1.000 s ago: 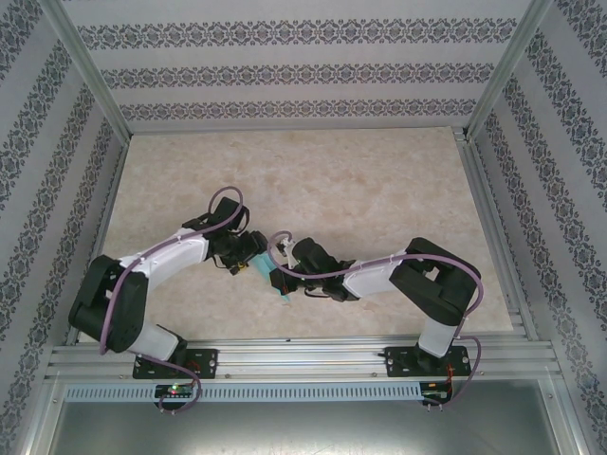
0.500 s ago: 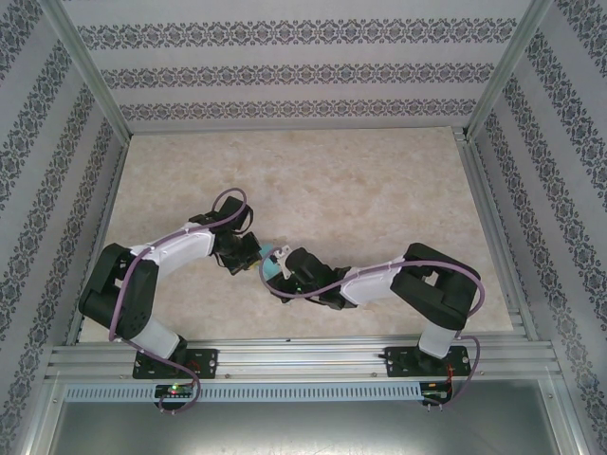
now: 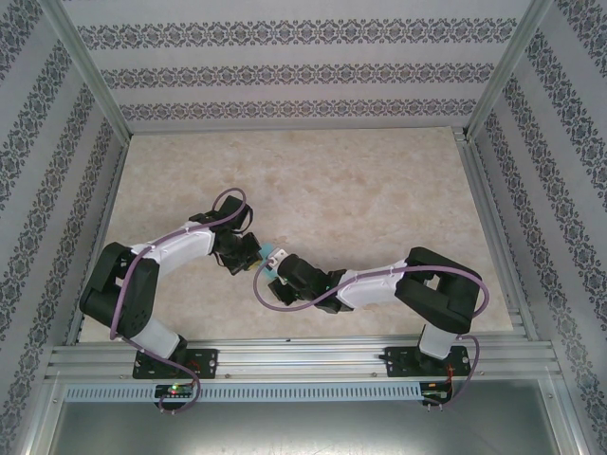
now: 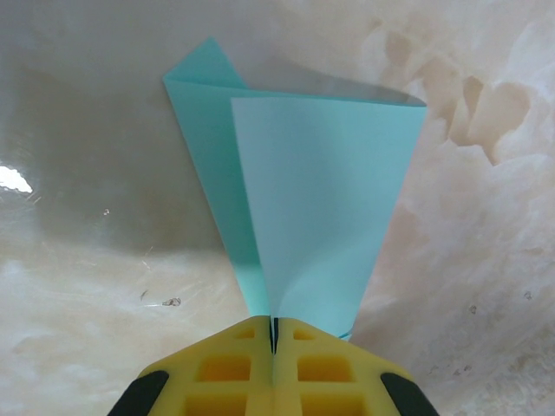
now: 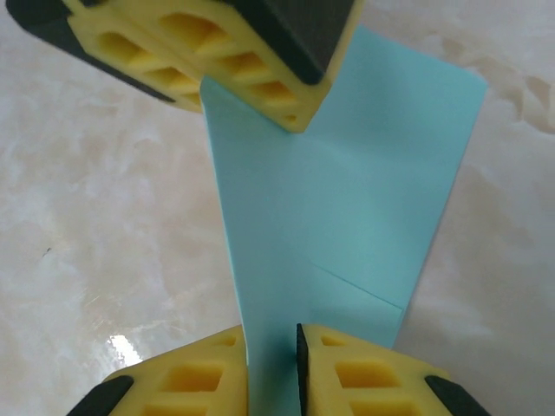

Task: Fold a paper plane with a square sheet of paper (pick it up from the middle)
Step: Fold the wing for the fifth time at the center of the table.

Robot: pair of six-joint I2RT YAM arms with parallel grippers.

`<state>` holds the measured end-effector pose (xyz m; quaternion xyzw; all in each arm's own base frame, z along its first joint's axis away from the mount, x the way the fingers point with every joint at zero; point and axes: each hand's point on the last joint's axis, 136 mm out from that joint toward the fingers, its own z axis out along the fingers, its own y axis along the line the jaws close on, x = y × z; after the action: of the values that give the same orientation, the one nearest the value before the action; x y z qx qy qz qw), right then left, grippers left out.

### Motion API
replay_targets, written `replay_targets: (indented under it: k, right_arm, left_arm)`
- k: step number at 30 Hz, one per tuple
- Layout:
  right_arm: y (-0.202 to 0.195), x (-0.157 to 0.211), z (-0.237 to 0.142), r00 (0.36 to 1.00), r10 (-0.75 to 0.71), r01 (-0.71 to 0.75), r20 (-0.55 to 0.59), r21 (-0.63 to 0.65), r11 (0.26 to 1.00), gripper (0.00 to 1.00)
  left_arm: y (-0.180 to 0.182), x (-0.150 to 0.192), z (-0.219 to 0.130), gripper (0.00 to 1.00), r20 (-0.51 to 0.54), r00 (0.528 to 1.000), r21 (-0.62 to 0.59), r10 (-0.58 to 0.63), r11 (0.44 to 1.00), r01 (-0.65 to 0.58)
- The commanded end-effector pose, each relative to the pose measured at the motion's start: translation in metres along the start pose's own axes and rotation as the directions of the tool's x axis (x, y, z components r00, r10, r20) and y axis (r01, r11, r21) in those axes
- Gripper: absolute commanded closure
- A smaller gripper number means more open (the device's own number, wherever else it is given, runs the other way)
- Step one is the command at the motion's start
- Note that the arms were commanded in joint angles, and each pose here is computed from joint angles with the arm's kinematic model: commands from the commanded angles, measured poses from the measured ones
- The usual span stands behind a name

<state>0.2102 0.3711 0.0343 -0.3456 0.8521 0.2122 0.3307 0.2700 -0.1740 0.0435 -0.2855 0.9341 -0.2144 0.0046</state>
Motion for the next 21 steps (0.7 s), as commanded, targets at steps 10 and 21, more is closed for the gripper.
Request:
replay_targets:
  k: [10, 21]
  right_arm:
    - [-0.0031, -0.0036, 0.0017, 1.0, -0.02, 0.02, 0.003, 0.045, 0.999, 0.8]
    - [-0.0048, -0.0043, 0.0039, 1.0, -0.029, 0.029, -0.001, 0.059, 0.998, 0.81]
  left_arm:
    - [-0.0011, -0.0001, -0.0003, 1.0, -0.028, 1.0, 0.001, -0.004, 1.0, 0.005]
    - [-0.0054, 0.0005, -0.003, 1.0, -0.03, 1.0, 0.02, 0.001, 1.0, 0.0]
